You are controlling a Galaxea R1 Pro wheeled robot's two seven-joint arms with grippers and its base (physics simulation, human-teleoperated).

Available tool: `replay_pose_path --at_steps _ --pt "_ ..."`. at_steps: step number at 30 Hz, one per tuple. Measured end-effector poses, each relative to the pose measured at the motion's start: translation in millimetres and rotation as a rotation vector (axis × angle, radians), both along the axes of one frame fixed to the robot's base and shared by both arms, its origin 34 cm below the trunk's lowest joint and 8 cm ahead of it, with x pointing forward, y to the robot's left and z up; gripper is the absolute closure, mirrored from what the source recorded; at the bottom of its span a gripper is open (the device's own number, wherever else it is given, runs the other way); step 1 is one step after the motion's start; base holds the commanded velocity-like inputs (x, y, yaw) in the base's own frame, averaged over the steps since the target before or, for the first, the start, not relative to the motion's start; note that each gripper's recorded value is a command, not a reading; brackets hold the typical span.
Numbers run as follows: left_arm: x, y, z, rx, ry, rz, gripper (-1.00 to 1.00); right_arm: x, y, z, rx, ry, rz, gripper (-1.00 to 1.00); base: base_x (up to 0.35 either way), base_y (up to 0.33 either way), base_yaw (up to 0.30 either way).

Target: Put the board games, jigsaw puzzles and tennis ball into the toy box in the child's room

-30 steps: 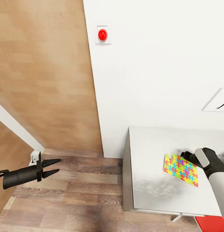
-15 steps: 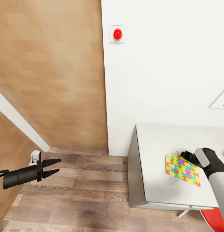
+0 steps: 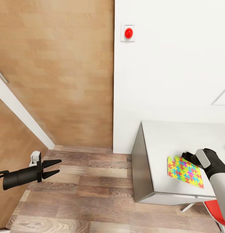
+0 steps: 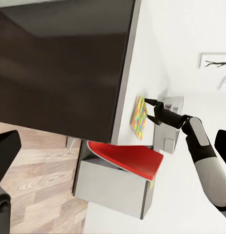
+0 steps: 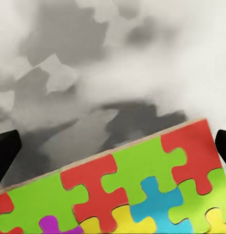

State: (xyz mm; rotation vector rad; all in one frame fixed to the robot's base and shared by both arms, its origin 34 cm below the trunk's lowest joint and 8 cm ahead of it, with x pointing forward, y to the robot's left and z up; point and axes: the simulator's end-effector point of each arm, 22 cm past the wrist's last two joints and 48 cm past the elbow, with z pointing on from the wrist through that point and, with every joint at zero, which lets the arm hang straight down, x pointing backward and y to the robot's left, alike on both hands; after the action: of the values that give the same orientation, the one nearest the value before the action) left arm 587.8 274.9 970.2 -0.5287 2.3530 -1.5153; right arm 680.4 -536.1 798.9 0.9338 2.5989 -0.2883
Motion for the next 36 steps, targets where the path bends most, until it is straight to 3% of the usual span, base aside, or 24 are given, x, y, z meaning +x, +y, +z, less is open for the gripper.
replay_pose_path --at_steps 36 --pt "-0.1 -0.2 -0.2 0.000 0.001 -0.001 -1.00 0.4 0.9 -0.1 0.001 -0.002 0.001 -1.00 -0.015 0.104 0.000"
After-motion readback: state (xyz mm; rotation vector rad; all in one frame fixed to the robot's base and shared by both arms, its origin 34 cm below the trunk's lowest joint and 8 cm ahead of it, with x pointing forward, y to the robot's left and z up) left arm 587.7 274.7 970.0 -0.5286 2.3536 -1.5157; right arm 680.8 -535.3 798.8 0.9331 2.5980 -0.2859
